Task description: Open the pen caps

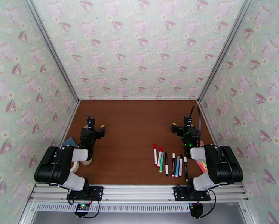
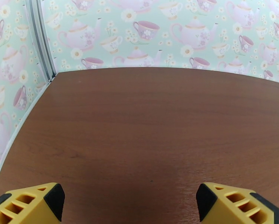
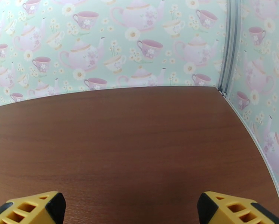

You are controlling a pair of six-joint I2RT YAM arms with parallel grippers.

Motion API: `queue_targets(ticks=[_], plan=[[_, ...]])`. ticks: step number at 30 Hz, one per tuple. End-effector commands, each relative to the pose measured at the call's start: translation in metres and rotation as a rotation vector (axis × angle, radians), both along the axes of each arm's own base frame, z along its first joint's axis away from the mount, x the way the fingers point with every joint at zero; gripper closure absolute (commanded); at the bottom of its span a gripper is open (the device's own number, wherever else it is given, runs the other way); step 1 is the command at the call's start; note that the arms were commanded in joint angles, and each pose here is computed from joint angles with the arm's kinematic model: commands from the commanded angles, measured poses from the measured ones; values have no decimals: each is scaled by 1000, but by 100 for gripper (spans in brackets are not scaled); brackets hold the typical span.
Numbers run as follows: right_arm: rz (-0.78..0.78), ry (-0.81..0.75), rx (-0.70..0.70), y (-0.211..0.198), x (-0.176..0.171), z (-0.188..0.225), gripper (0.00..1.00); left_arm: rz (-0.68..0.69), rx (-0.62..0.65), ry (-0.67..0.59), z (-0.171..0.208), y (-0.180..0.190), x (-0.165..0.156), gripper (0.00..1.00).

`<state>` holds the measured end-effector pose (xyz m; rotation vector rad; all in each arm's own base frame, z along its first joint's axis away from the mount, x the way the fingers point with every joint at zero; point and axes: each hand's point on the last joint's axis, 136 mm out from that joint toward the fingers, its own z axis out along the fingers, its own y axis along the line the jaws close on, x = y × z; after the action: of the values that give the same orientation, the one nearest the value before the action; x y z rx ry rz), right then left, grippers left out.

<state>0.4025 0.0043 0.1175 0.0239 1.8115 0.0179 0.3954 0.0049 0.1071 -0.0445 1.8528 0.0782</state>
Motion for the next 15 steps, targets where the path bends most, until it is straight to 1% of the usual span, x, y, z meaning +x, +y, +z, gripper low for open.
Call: queue_targets(ticks=[1, 3, 8, 12, 15], plan=[[-26, -29, 16, -4, -4, 9, 0, -5, 0, -28, 15, -3, -1, 0], [-22, -30, 13, -3, -5, 15, 0, 12, 8, -20, 20, -2, -1, 0], [-21, -1, 22, -3, -9, 38, 0, 64, 39, 52, 40, -8, -2, 0], [0, 37, 113, 5, -14, 61, 0, 40, -57, 93, 65, -31, -6, 0], [30, 108, 209, 16, -20, 69, 0, 6, -129, 173, 71, -60, -13, 0]])
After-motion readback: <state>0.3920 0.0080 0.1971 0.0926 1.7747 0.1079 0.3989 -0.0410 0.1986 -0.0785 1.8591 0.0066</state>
